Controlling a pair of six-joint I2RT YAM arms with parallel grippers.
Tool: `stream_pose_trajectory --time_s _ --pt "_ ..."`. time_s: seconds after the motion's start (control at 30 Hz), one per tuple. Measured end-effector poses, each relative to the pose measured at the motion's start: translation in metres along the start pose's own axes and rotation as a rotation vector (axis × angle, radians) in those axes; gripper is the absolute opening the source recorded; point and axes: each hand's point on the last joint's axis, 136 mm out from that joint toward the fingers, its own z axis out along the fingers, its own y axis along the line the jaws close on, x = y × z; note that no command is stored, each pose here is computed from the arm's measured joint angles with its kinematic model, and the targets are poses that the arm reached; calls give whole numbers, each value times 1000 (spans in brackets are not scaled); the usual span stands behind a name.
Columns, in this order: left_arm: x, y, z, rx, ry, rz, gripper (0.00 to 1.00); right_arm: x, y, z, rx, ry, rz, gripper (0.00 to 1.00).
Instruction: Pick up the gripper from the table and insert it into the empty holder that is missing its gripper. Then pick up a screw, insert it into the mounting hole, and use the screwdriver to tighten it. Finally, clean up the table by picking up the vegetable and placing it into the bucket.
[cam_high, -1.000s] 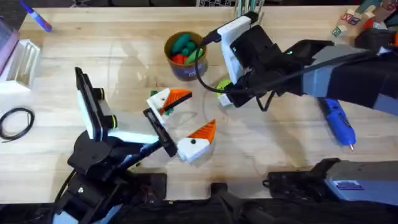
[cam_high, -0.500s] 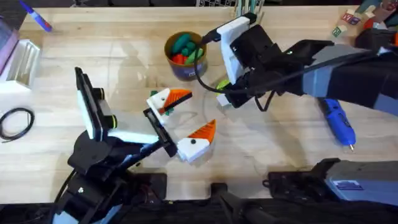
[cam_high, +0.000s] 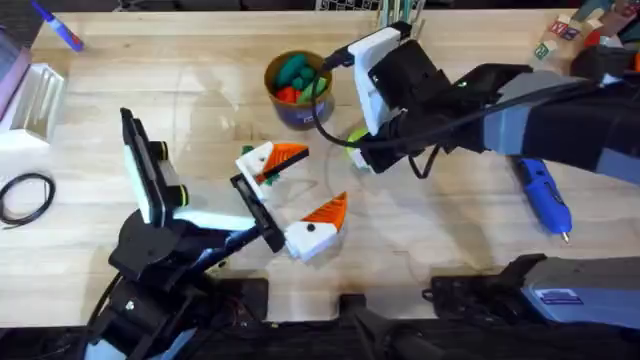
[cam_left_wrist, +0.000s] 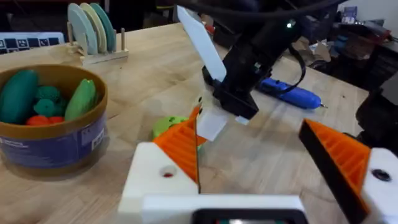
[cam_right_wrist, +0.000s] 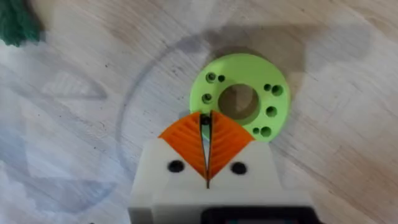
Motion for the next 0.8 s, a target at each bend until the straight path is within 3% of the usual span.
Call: stream_pose_trajectory --time_s 0.17,0.37,0.6,0.8 --pt "0 0 0 0 0 0 988 -1 -3 -4 17 8 0 7" --pt "0 0 0 0 0 0 987 -23 -3 -22 27 -37 -17 7" --pt "0 0 0 0 -1 0 987 -47 5 -76 28 -78 -117 7" --pt "0 0 0 0 0 0 987 -82 46 -132 -6 -162 -314 7"
